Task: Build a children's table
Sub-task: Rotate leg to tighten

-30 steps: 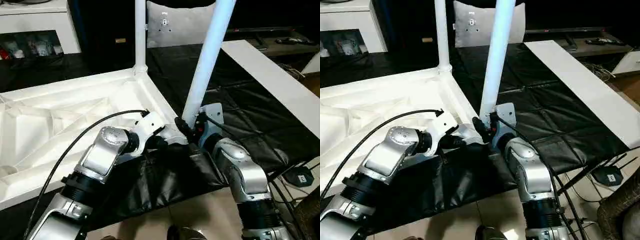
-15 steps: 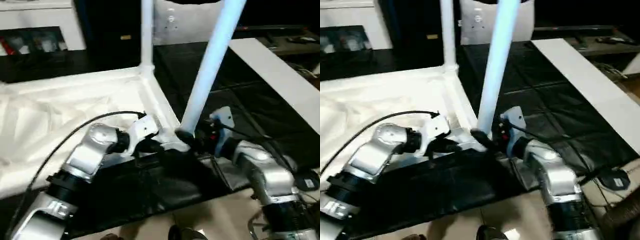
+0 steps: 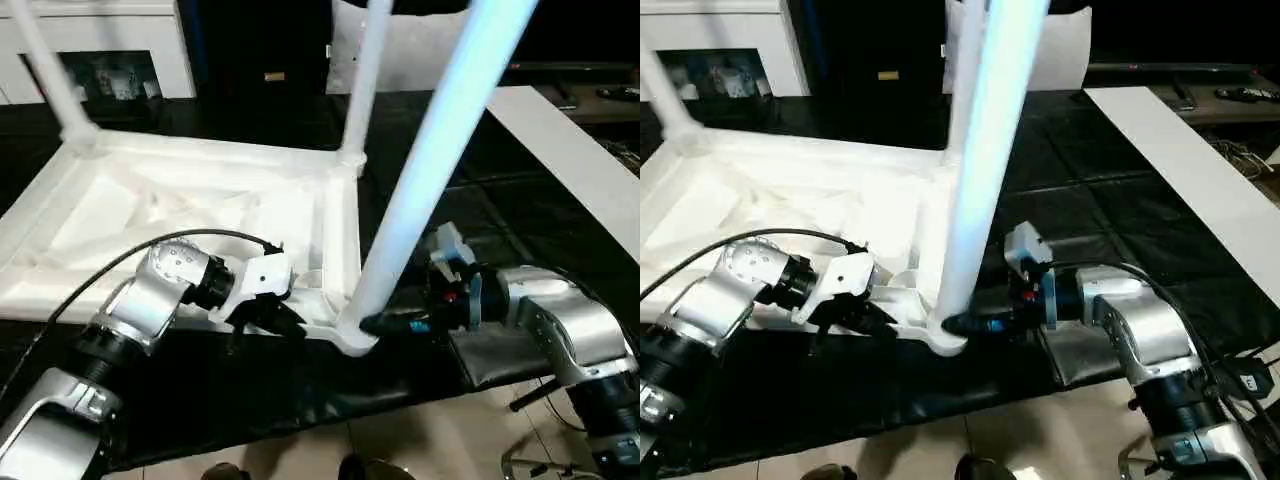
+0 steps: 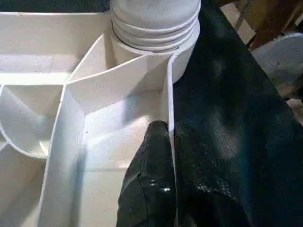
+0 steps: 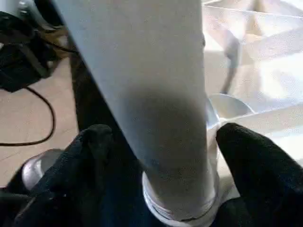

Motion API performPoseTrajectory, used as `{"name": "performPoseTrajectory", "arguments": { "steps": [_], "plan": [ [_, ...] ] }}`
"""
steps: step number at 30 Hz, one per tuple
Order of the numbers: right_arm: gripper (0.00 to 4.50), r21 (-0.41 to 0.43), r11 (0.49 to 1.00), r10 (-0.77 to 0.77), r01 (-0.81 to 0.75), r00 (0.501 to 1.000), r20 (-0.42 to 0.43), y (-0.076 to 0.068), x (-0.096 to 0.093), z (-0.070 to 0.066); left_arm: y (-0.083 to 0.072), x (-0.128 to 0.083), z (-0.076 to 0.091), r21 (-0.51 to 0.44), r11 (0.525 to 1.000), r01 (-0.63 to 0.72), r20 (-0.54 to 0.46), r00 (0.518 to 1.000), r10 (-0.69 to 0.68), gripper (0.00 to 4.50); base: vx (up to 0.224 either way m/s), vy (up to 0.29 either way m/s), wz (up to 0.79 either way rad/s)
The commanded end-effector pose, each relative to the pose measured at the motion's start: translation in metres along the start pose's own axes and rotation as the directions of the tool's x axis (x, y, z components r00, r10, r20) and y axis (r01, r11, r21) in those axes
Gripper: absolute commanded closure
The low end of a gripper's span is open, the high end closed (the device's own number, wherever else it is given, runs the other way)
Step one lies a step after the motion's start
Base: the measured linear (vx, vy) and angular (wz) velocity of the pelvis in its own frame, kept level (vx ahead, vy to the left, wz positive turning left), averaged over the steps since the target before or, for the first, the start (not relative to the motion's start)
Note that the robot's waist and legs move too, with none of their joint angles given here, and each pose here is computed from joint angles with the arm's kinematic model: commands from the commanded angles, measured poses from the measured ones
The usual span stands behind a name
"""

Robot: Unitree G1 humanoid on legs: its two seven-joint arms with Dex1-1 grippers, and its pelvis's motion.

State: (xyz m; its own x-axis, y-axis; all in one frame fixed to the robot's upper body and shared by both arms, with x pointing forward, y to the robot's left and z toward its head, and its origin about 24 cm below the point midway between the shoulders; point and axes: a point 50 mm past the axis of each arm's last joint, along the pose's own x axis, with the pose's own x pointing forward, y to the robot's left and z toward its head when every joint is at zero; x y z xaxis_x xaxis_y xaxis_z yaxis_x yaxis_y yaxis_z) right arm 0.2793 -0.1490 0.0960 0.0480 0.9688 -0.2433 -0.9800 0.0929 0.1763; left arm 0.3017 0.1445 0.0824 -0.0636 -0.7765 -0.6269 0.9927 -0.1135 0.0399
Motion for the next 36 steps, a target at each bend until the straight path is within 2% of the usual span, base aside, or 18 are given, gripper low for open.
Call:
{"name": "performPoseTrajectory", "arguments": {
  "steps": [1, 7, 9, 10, 19, 26, 30, 36],
  "plan": [
    [0.9, 0.018, 0.999, 0.041, -0.041, 0.999, -0.018, 0.001, -0.002, -0.001, 0.0, 0.005, 0.008, 0.06, 0.996, 0.073, -0.013, 0.997, -0.073, 4.5, 0.0, 0.0, 0.0],
    [1.5, 0.03, 0.995, 0.091, -0.09, 0.995, -0.03, 0.001, -0.001, -0.002, 0.001, 0.005, 0.008, 0.068, 0.994, 0.087, -0.014, 0.996, -0.086, 4.5, 0.0, 0.0, 0.0],
    [1.57, 0.032, 0.995, 0.097, -0.096, 0.995, -0.031, 0.001, -0.001, -0.002, 0.001, 0.005, 0.007, 0.069, 0.994, 0.087, -0.014, 0.996, -0.086, 4.5, 0.0, 0.0, 0.0],
    [1.77, 0.034, 0.994, 0.102, -0.1, 0.994, -0.033, 0.001, -0.001, -0.003, 0.002, 0.005, 0.007, 0.07, 0.994, 0.088, -0.014, 0.996, -0.087, 4.5, 0.0, 0.0, 0.0],
    [2.36, 0.052, 0.991, 0.124, -0.122, 0.992, -0.033, 0.006, 0.001, -0.007, 0.001, 0.004, 0.006, 0.062, 0.994, 0.091, -0.012, 0.996, -0.09, 4.5, 0.0, 0.0, 0.0],
    [2.48, 0.095, 0.988, 0.118, -0.12, 0.993, 0.029, 0.015, 0.01, -0.011, 0.002, 0.006, 0.006, 0.013, 0.999, 0.046, 0.014, 0.999, -0.046, 4.5, 0.0, 0.0, 0.0],
    [2.49, 0.104, 0.988, 0.107, -0.11, 0.994, 0.033, 0.023, 0.017, -0.017, 0.002, 0.009, 0.006, -0.036, 0.999, -0.002, 0.029, 1.0, 0.003, 4.5, 0.0, 0.0, 0.0],
    [2.51, 0.108, 0.994, -0.005, -0.003, 0.998, 0.069, 0.023, 0.025, -0.022, 0.004, 0.018, 0.012, -0.073, 0.995, -0.072, 0.057, 0.995, 0.076, 4.5, 0.0, 0.0, 0.0]
  ]
}}
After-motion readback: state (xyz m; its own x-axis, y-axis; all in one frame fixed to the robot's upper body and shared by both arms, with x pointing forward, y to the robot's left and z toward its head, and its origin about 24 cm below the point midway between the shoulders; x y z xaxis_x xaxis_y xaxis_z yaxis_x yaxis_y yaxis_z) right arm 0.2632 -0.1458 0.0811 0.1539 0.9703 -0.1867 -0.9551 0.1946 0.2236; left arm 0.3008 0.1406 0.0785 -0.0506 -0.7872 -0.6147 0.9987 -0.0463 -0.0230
